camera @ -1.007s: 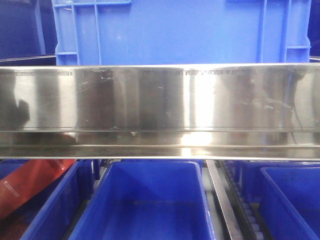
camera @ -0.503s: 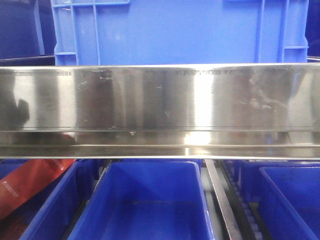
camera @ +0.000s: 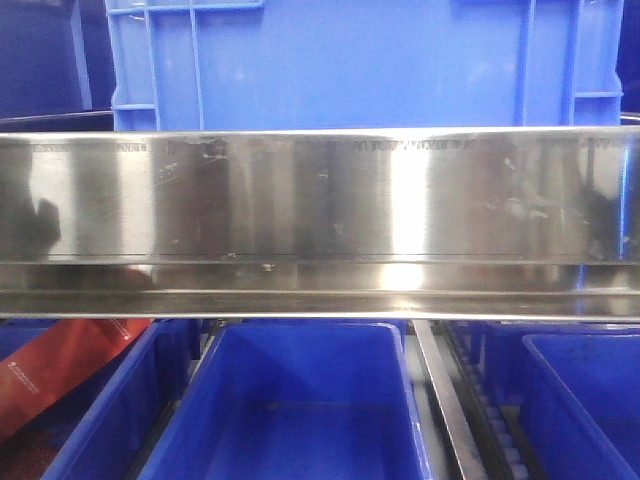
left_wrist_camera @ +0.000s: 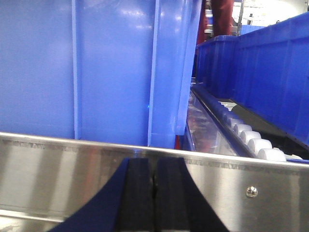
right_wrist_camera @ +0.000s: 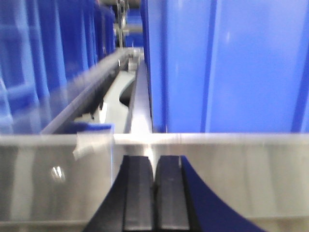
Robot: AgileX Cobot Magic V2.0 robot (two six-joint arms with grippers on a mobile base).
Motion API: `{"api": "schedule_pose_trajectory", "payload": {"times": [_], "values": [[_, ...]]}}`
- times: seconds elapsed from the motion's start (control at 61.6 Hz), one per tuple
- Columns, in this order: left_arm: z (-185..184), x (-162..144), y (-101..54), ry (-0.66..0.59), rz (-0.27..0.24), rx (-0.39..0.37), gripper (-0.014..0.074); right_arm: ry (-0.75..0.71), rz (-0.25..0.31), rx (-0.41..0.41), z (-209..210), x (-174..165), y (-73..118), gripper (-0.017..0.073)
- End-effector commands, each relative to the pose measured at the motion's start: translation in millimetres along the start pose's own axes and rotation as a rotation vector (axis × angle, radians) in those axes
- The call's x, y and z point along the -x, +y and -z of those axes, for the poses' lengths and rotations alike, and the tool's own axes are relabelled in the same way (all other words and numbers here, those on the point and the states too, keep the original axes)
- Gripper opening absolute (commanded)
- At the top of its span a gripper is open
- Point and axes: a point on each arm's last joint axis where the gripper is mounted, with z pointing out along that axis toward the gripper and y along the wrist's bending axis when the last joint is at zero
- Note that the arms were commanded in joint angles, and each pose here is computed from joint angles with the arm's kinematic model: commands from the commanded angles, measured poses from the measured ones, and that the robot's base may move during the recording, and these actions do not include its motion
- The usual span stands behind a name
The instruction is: Place cylindrical capacitor in blue bin on shelf
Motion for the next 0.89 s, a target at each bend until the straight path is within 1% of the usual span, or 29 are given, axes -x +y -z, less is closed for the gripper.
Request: {"api": "schedule_pose_trajectory", "payload": {"times": [0.0, 0.162, 0.877], "values": [[0.5, 2.4, 0.0, -0.024, -0.001, 0.001, -0.0111, -0.024, 0.020, -0.005, 0.1, 1.4, -0.5, -0.0144], [0.5, 2.4, 0.0, -0.024, -0.001, 0.001, -0.0111, -0.043, 0.024, -0.007, 0.2, 3.1, -0.6, -0.0144], [0.5, 2.4, 0.0, -0.024, -0.001, 0.001, -0.0111, -0.043, 0.024, -0.007, 0.2, 3.1, -0.6, -0.0144]]}}
